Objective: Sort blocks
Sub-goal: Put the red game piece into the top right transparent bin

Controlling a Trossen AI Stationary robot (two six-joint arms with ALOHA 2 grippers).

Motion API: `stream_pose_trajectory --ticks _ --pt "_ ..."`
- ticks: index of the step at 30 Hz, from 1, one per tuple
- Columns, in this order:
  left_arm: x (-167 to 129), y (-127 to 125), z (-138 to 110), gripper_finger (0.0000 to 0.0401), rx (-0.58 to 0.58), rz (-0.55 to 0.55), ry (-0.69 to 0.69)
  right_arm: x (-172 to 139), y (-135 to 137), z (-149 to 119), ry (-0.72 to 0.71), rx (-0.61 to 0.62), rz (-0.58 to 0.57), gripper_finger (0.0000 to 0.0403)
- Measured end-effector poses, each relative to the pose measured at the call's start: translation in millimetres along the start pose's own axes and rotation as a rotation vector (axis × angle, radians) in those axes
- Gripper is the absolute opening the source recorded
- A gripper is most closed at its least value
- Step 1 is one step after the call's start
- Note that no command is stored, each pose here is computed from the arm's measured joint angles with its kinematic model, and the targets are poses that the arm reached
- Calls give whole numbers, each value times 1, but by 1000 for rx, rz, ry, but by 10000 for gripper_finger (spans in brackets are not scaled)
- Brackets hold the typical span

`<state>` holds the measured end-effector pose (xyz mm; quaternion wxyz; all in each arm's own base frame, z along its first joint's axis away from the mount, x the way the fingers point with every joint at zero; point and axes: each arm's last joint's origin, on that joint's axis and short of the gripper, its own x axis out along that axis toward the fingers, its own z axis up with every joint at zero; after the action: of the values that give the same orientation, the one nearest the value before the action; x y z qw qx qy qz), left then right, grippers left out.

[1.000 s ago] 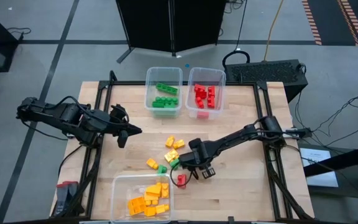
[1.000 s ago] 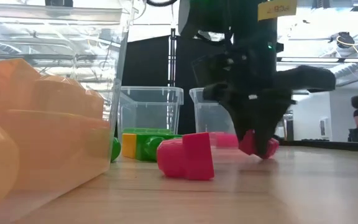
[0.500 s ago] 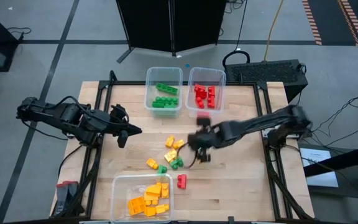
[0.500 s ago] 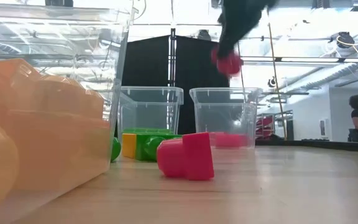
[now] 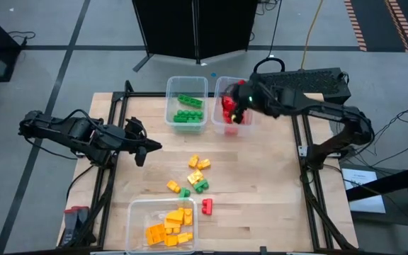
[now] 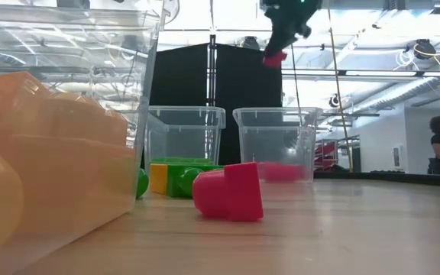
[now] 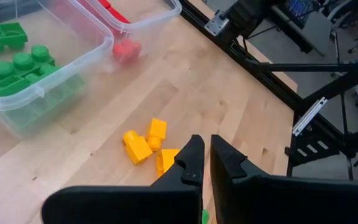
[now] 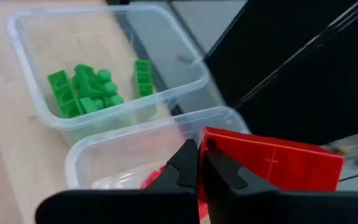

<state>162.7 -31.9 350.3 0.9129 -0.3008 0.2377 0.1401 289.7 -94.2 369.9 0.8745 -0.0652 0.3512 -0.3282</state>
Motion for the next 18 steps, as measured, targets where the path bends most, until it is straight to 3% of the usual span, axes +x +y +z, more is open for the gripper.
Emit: stream_pose_trajectory --ticks 6,9,12,18 --pt "0 0 0 0 1 1 1 33 -16 -7 65 31 171 3" --pt "0 0 0 0 1 2 1 38 -21 -9 87 41 199 25" --pt "0 0 0 0 1 4 0 40 -24 -13 123 44 193 73" --pt "0 1 0 0 1 16 -12 39 -25 -15 138 43 204 205"
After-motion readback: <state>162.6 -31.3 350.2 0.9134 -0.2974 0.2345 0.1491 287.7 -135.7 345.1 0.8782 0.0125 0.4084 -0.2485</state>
